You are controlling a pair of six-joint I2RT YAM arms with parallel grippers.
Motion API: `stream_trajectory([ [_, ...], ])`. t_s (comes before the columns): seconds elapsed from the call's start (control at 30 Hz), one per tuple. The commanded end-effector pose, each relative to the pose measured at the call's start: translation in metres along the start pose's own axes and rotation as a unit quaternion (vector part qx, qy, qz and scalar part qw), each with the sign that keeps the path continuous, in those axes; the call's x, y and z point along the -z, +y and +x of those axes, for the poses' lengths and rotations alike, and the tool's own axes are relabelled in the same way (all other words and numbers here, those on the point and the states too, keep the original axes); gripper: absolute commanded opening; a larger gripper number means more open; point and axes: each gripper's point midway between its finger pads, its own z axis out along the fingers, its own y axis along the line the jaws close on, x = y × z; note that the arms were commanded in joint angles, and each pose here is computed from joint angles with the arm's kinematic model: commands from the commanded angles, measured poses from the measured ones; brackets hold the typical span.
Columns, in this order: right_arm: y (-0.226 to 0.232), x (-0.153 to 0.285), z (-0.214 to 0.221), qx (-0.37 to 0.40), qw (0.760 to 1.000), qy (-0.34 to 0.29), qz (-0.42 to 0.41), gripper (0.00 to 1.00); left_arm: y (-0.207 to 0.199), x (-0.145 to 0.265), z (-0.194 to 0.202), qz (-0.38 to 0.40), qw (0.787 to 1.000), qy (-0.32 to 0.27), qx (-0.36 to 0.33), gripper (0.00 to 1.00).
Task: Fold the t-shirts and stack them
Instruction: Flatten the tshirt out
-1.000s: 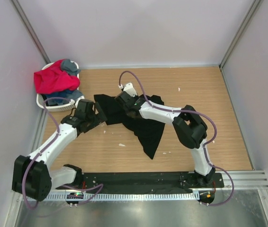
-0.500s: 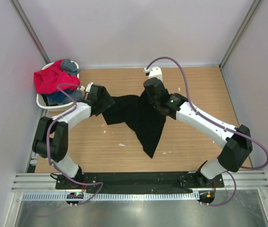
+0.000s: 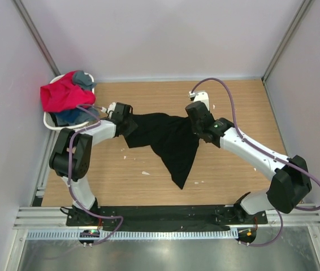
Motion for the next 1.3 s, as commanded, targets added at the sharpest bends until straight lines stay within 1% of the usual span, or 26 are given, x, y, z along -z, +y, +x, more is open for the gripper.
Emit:
stream_trajectory([
  [0.0, -0.004, 0.015, -0.024, -0.034, 0.999, -0.037, -0.011, 0.01, -0.026, 0.006, -0.020, 0.038, 0.999, -0.034, 0.009, 0.38],
  [0.03, -0.003, 0.014, -0.024, -0.034, 0.999, -0.036, -0.014, 0.01, -0.028, 0.009, -0.022, 0.041, 0.998, -0.037, 0.008, 0.30],
  [0.1, -0.001, 0.015, -0.029, -0.038, 0.998, -0.038, -0.019, 0.01, -0.034, 0.023, -0.030, 0.055, 0.997, -0.047, 0.000, 0.20],
  [0.13, 0.006, 0.015, -0.032, -0.039, 0.998, -0.037, -0.033, 0.01, -0.034, 0.030, -0.031, 0.056, 0.997, -0.048, -0.005, 0.13],
  [0.17, 0.010, 0.015, -0.036, -0.040, 0.997, -0.039, -0.043, 0.01, -0.035, 0.037, -0.036, 0.058, 0.997, -0.055, -0.006, 0.09],
  [0.2, 0.015, 0.015, -0.039, -0.041, 0.997, -0.040, -0.055, 0.01, -0.042, 0.057, -0.046, 0.075, 0.995, -0.072, -0.012, 0.04],
  [0.23, 0.021, 0.016, -0.042, -0.041, 0.996, -0.039, -0.068, 0.01, -0.036, 0.066, -0.049, 0.063, 0.995, -0.079, -0.017, 0.00],
  [0.3, 0.035, 0.023, -0.055, -0.045, 0.992, -0.044, -0.110, 0.01, -0.035, 0.090, -0.059, 0.068, 0.992, -0.097, -0.031, 0.00],
  [0.33, 0.040, 0.026, -0.059, -0.047, 0.990, -0.046, -0.122, 0.01, -0.036, 0.117, -0.069, 0.079, 0.990, -0.115, -0.032, 0.00],
  [0.4, 0.047, 0.038, -0.069, -0.054, 0.985, -0.055, -0.155, 0.01, -0.026, 0.139, -0.075, 0.074, 0.987, -0.135, -0.035, 0.00],
  [0.43, 0.049, 0.043, -0.072, -0.055, 0.983, -0.058, -0.166, 0.01, -0.022, 0.167, -0.081, 0.084, 0.984, -0.153, -0.037, 0.00],
  [0.47, 0.051, 0.050, -0.075, -0.056, 0.981, -0.059, -0.175, 0.01, -0.016, 0.178, -0.083, 0.082, 0.983, -0.162, -0.038, 0.00],
  [0.53, 0.052, 0.070, -0.078, -0.060, 0.977, -0.064, -0.192, 0.01, 0.001, 0.199, -0.078, 0.072, 0.983, -0.162, -0.047, 0.00],
  [0.57, 0.049, 0.078, -0.073, -0.059, 0.978, -0.055, -0.193, 0.01, 0.003, 0.223, -0.082, 0.090, 0.979, -0.176, -0.042, 0.00],
  [0.63, 0.045, 0.104, -0.071, -0.065, 0.976, -0.059, -0.199, 0.01, 0.015, 0.245, -0.075, 0.090, 0.981, -0.168, -0.046, 0.00],
  [0.67, 0.040, 0.112, -0.061, -0.060, 0.978, -0.043, -0.194, 0.01, 0.017, 0.267, -0.078, 0.109, 0.977, -0.181, -0.040, 0.00],
  [0.77, 0.028, 0.148, -0.053, -0.076, 0.976, -0.045, -0.201, 0.01, 0.031, 0.307, -0.077, 0.122, 0.973, -0.192, -0.036, 0.00],
  [0.8, 0.018, 0.162, -0.054, -0.092, 0.973, -0.057, -0.203, 0.01, 0.047, 0.313, -0.074, 0.097, 0.976, -0.193, -0.038, 0.00],
  [0.83, 0.011, 0.163, -0.047, -0.108, 0.974, -0.055, -0.192, 0.01, 0.053, 0.325, -0.079, 0.089, 0.974, -0.205, -0.034, 0.00],
  [0.9, 0.000, 0.162, -0.032, -0.120, 0.975, -0.054, -0.178, 0.01, 0.080, 0.330, -0.078, 0.039, 0.976, -0.213, -0.033, 0.00],
  [0.93, -0.005, 0.161, -0.025, -0.125, 0.976, -0.054, -0.172, 0.02, 0.092, 0.330, -0.084, 0.010, 0.972, -0.233, -0.030, 0.00],
  [1.0, -0.007, 0.149, 0.002, -0.129, 0.979, -0.034, -0.157, 0.07, 0.108, 0.313, -0.077, -0.030, 0.973, -0.226, -0.031, 0.00],
  [1.07, 0.002, 0.132, 0.028, -0.112, 0.982, 0.002, -0.154, 0.11, 0.113, 0.289, -0.065, -0.049, 0.978, -0.199, -0.037, 0.00],
  [1.13, 0.008, 0.118, 0.040, -0.095, 0.985, 0.024, -0.144, 0.11, 0.101, 0.264, -0.053, -0.036, 0.985, -0.165, -0.033, 0.00],
  [1.17, 0.013, 0.104, 0.050, -0.079, 0.988, 0.048, -0.128, 0.10, 0.097, 0.255, -0.049, -0.030, 0.987, -0.155, -0.032, 0.00],
  [1.27, 0.021, 0.074, 0.067, -0.046, 0.992, 0.086, -0.084, 0.03, 0.086, 0.220, -0.041, -0.027, 0.991, -0.132, -0.026, 0.00],
])
